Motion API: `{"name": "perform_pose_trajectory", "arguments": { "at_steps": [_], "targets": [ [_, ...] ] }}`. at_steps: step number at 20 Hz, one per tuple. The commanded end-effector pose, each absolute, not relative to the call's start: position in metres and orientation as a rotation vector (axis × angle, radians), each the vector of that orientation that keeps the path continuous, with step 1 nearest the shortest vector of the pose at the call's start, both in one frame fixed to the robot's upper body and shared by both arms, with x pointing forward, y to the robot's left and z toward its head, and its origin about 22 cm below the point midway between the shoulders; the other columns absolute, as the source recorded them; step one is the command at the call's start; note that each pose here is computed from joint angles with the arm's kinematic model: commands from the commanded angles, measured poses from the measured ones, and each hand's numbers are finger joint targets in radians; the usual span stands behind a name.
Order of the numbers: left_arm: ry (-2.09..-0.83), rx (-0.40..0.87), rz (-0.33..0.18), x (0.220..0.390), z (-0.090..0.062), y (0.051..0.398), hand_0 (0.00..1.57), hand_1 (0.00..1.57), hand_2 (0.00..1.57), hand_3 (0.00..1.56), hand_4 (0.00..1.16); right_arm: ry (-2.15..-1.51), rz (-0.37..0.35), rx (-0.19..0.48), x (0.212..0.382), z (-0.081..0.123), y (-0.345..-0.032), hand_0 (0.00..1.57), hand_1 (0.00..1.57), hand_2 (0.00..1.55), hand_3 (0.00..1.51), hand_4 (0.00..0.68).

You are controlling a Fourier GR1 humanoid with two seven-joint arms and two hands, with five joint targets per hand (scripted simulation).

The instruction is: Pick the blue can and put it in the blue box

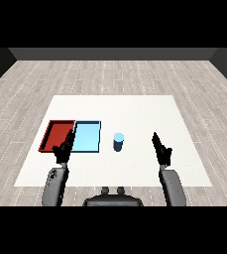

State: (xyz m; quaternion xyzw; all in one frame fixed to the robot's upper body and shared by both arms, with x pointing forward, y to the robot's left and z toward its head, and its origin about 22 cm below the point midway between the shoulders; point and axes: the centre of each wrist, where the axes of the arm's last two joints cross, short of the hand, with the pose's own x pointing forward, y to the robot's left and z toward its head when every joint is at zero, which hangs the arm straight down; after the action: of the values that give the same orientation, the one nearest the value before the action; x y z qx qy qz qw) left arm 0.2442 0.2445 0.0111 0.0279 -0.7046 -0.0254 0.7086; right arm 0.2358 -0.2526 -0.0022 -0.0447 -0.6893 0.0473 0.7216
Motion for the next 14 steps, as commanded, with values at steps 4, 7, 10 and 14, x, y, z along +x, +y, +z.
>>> {"name": "perform_pose_trajectory", "arguments": {
  "at_steps": [4,7,10,14],
  "targets": [
    [-1.560,0.086,-0.076,0.239,0.008,0.247,0.00,0.00,0.00,0.00,0.00,-1.557,0.128,-0.075,0.210,0.003,-0.266,0.00,0.00,0.00,0.00,0.000],
    [-1.878,0.016,-0.037,0.248,0.041,0.241,0.00,0.00,0.00,0.00,0.00,-1.774,0.017,0.157,0.214,0.018,-0.248,0.00,0.00,0.00,0.00,0.000],
    [-1.905,-0.013,-0.045,0.241,0.019,0.237,0.00,0.00,0.00,0.00,0.00,-1.810,0.009,0.231,0.203,0.014,-0.256,0.00,0.00,0.00,0.00,0.000],
    [-1.932,-0.031,-0.065,0.235,0.020,0.253,0.00,0.00,0.00,0.00,0.00,-1.814,0.009,0.243,0.179,0.014,-0.271,0.00,0.00,0.00,0.00,0.000]
  ]
}}
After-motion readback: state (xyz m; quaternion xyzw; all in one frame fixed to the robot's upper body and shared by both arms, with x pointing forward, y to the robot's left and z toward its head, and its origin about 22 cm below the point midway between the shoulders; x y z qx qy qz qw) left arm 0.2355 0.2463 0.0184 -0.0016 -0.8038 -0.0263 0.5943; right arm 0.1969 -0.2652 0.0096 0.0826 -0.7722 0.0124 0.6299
